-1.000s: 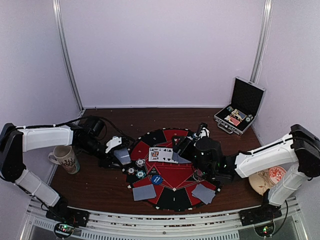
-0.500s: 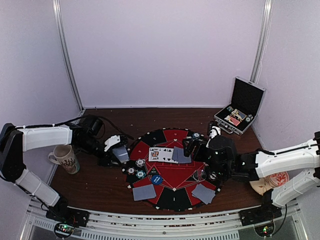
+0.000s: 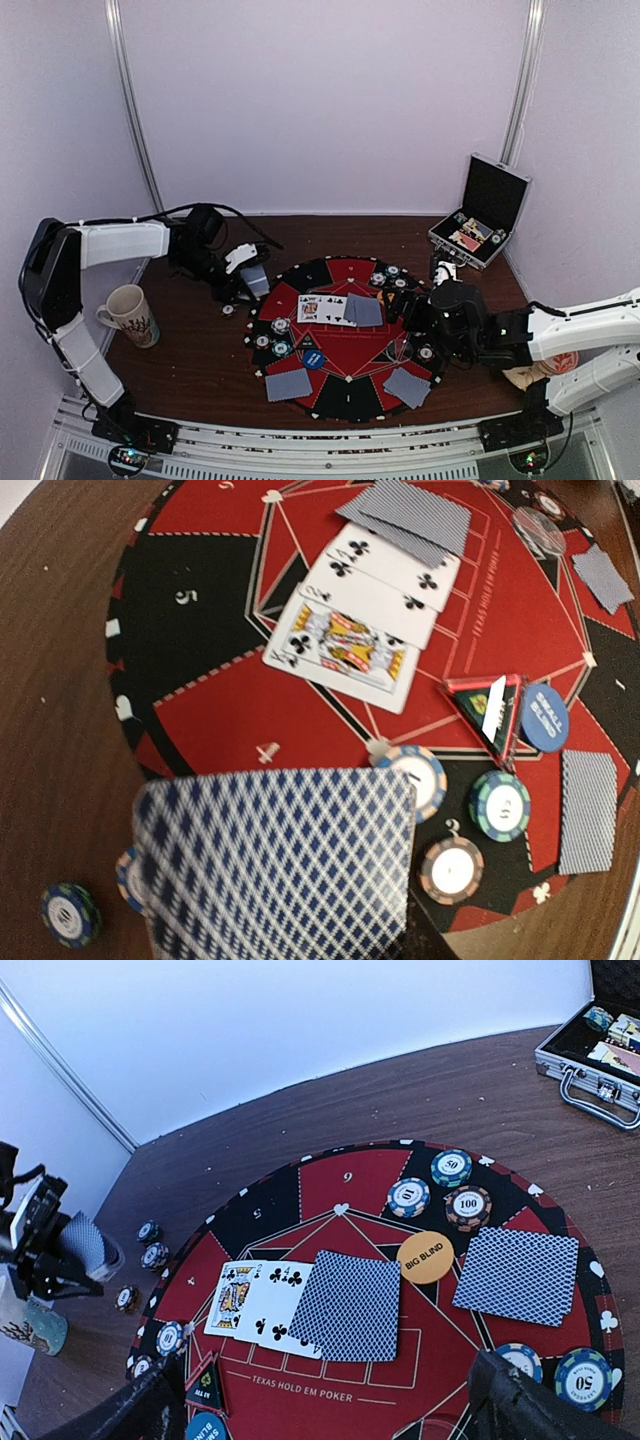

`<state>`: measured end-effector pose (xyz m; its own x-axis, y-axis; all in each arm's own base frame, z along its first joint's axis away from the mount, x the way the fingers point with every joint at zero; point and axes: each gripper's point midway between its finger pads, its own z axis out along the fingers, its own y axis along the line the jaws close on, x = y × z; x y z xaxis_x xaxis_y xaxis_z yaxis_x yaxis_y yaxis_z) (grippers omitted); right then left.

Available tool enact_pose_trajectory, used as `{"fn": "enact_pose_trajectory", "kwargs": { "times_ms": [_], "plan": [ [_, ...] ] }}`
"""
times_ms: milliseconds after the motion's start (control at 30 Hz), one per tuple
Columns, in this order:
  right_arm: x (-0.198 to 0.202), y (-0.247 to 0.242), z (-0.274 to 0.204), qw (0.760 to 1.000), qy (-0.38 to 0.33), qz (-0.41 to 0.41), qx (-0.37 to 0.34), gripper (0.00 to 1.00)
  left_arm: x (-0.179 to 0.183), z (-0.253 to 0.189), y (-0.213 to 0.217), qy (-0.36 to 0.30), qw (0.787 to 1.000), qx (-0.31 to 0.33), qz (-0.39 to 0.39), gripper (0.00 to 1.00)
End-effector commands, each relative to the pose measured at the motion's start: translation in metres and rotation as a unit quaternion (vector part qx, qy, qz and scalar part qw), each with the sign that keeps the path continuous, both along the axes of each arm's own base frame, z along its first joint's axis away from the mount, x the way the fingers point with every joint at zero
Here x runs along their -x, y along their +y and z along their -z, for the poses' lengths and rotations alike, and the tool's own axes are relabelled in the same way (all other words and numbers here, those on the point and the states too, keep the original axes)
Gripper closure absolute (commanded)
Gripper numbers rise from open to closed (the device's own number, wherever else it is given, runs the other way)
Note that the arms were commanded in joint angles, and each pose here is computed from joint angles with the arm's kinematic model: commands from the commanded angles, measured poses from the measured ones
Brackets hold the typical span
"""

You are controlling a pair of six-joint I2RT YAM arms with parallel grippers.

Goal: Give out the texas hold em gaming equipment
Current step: Place the face-down deck piles in position5.

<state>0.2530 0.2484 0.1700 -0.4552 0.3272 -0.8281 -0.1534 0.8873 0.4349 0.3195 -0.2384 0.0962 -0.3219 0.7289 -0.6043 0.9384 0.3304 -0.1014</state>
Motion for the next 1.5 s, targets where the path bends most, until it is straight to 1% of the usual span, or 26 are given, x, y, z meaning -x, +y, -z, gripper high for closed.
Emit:
{"fn": "enact_pose_trajectory", "kwargs": {
  "times_ms": [0,133,200,533,667,767,933,1000,1067,1167,1233,1400,1433,1467],
  "plan": [
    [0.002,-0.009,0.003,1.0,-0.003,0.011,0.011,0.0,-0.03,-0.007,-0.018,0.002,1.0,-0.004,-0.002,0.65],
    [0.002,-0.009,0.002,1.0,-0.003,0.013,0.011,0.0,-0.053,-0.01,-0.046,-0.002,1.0,0.006,0.008,0.65],
    [0.002,-0.009,0.003,1.0,-0.003,0.014,0.01,0.0,-0.066,-0.003,-0.058,0.002,1.0,0.009,0.01,0.65],
    [0.001,-0.01,0.009,1.0,-0.001,0.02,0.015,0.0,-0.146,0.005,-0.105,-0.009,0.999,0.04,-0.011,0.65],
    [0.001,-0.011,0.012,1.0,0.0,0.022,0.018,0.0,-0.165,0.026,-0.108,-0.017,0.999,0.026,-0.024,0.65],
    [0.001,-0.01,0.013,1.0,-0.001,0.02,0.014,0.0,-0.172,0.046,-0.107,-0.017,0.999,0.009,-0.031,0.63],
    [0.001,-0.005,0.015,1.0,0.001,0.015,0.011,0.0,-0.186,0.064,-0.105,-0.032,0.998,-0.006,-0.047,0.61],
    [0.001,-0.005,0.018,1.0,0.002,0.014,0.013,0.0,-0.188,0.069,-0.106,-0.029,0.998,-0.01,-0.048,0.57],
    [0.001,-0.006,0.021,1.0,0.004,0.015,0.016,0.0,-0.186,0.075,-0.106,-0.021,0.999,-0.014,-0.046,0.47],
    [0.002,-0.009,0.022,1.0,0.004,0.018,0.016,0.0,-0.183,0.083,-0.104,-0.015,0.999,-0.022,-0.046,0.29],
    [0.002,-0.011,0.02,1.0,0.001,0.02,0.014,0.0,-0.182,0.089,-0.101,-0.013,0.998,-0.03,-0.049,0.21],
    [0.003,-0.012,0.018,1.0,-0.001,0.019,0.006,0.0,-0.179,0.095,-0.099,-0.007,0.998,-0.038,-0.051,0.07],
    [0.003,-0.012,0.018,1.0,-0.001,0.019,0.005,0.0,-0.18,0.094,-0.099,-0.007,0.998,-0.036,-0.052,0.03],
    [0.003,-0.012,0.018,1.0,-0.001,0.019,0.006,0.0,-0.18,0.089,-0.1,-0.01,0.998,-0.034,-0.052,0.02]
  ]
}}
